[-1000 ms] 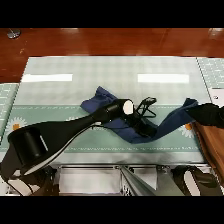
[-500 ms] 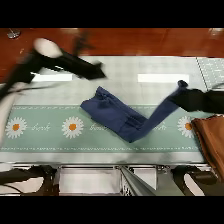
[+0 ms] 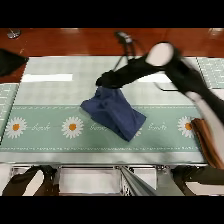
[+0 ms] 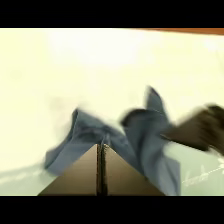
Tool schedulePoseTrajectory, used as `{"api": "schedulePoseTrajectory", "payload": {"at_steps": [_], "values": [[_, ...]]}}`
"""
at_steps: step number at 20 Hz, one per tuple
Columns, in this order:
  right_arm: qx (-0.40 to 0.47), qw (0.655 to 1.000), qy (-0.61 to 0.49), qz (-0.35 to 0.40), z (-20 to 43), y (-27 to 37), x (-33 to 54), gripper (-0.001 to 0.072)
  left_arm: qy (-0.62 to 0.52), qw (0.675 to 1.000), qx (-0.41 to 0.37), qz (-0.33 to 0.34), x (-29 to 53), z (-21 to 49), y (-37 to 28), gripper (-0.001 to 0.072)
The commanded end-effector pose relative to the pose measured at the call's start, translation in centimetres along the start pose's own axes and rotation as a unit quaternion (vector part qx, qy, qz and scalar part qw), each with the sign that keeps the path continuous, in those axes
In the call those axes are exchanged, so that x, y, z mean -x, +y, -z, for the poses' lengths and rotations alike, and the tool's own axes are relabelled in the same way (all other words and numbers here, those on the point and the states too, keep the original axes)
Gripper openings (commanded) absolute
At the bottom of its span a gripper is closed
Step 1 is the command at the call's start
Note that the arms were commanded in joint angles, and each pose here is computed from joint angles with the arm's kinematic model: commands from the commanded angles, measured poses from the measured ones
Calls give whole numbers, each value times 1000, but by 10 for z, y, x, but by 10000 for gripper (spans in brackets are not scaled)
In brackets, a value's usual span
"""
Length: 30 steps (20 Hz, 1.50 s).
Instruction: Fold the shirts.
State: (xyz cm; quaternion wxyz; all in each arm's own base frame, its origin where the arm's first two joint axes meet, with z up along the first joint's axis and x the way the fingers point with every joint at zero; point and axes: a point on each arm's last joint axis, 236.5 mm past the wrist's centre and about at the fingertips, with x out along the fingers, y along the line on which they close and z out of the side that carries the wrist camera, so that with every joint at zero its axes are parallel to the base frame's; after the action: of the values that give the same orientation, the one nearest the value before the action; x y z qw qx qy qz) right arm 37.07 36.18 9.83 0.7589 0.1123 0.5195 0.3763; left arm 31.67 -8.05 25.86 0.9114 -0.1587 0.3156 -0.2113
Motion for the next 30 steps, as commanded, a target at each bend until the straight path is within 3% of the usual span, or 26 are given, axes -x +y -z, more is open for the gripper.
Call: {"api": "schedulePoseTrajectory", "payload": {"at_steps": [1, 3, 5, 8, 11, 13, 15, 17, 21, 30], "values": [[-37, 998, 51, -4, 6, -14, -81, 76, -12, 1000, 6, -13, 13, 34, 1, 25], [-71, 994, 81, -30, 19, -15, -97, 625, 6, 1000, 29, -10, -1, 51, 11, 25], [-70, 991, 111, -33, 26, -24, -78, 632, 9, 998, 52, -18, -16, 61, 27, 25], [-82, 990, 116, -8, 15, -61, 18, 632, 18, 996, 78, -28, -32, 76, 45, 25], [-65, 988, 47, 129, 18, -111, 150, 632, 39, 994, 95, -30, -42, 96, 54, 25], [-90, 969, -36, 228, 49, -141, 208, 620, 55, 993, 105, -28, -48, 111, 57, 25], [-157, 949, -104, 253, 105, -159, 213, 617, 75, 990, 115, -25, -56, 129, 58, 25], [-264, 922, -160, 232, 167, -181, 177, 617, 100, 987, 122, -17, -64, 150, 56, 25], [-464, 866, -173, 64, 235, -179, 79, 614, 146, 981, 128, -1, -76, 187, 48, 25], [-437, 899, -12, -10, 236, -163, 11, 604, 140, 982, 122, 18, -83, 186, 34, 25]]}}
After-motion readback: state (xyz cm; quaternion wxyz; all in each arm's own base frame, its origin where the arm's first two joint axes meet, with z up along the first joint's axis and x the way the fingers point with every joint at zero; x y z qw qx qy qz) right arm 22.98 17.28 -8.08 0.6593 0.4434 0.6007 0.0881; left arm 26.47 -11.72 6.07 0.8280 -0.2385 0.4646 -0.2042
